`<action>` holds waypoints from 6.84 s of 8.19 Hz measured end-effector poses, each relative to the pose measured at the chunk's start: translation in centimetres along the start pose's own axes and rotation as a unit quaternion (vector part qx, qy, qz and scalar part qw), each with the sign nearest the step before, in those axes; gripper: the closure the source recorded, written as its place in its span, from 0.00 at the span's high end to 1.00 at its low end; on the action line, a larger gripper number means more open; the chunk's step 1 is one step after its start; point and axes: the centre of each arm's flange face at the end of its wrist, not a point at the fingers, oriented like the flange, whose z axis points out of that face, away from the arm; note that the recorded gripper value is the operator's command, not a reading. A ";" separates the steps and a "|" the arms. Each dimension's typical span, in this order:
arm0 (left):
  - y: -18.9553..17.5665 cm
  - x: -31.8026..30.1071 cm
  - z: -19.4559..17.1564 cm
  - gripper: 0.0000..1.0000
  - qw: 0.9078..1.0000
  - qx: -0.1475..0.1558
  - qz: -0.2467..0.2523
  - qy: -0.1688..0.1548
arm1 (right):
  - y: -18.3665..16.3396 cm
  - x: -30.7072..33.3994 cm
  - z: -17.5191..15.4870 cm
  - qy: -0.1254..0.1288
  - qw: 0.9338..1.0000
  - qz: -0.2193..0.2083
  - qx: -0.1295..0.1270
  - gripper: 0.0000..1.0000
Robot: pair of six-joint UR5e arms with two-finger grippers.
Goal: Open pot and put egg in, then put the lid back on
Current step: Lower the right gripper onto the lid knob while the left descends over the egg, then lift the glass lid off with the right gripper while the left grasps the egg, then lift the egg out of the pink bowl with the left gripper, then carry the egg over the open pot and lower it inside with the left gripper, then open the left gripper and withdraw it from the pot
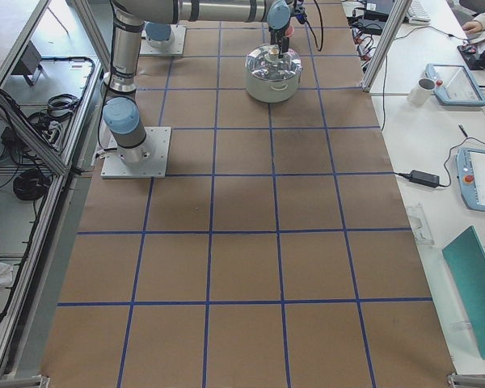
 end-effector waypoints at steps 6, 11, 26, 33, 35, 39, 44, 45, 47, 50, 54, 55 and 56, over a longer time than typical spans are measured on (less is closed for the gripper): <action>0.1 1.3 1.0 1.00 0.998 -0.004 0.065 0.015 | 0.1 -1.5 2.0 0.004 1.000 -0.018 -0.011 0.86; -0.2 1.3 1.9 1.00 0.999 -0.010 0.047 0.018 | 0.9 -1.5 2.1 0.006 1.000 -0.023 -0.016 0.30; -0.3 1.4 3.9 0.10 0.999 -0.022 0.028 0.025 | 9.2 19.4 -15.7 0.017 0.998 0.064 0.007 0.00; 1.8 3.3 -6.2 0.09 1.000 0.001 0.022 0.019 | 13.4 29.5 -18.0 0.035 0.995 0.096 -0.017 0.00; 2.4 9.1 -10.9 0.09 0.999 0.028 0.006 0.016 | 13.6 29.8 -18.0 0.036 0.994 0.098 -0.017 0.00; 6.3 24.9 -16.0 0.09 0.997 0.065 0.017 0.034 | 13.6 29.7 -18.0 0.034 0.994 0.098 -0.019 0.00; 9.0 35.2 -7.0 0.17 0.998 0.011 0.046 0.029 | 13.6 29.5 -18.0 0.032 0.995 0.097 -0.018 0.00; 9.0 35.5 -5.5 0.25 0.998 0.002 0.049 0.026 | 13.7 29.5 -18.0 0.033 0.995 0.097 -0.019 0.00; 9.1 35.7 -3.8 0.41 0.998 -0.008 0.052 0.026 | 13.8 29.4 -18.0 0.034 0.995 0.097 -0.019 0.00; 9.1 35.8 -4.1 1.00 0.998 0.000 0.046 0.030 | 13.8 29.4 -18.1 0.034 0.995 0.097 -0.018 0.00; 10.2 35.1 -11.0 1.00 0.997 0.043 0.033 0.053 | 13.8 29.0 -18.1 0.032 0.995 0.093 -0.017 0.00; 10.9 34.4 -13.5 1.00 0.997 0.049 0.032 0.056 | 13.6 28.4 -18.0 0.028 0.996 0.088 -0.017 0.00; 11.3 32.7 -15.8 1.00 0.997 0.047 0.023 0.055 | 13.1 26.8 -17.9 0.027 0.997 0.076 -0.016 0.00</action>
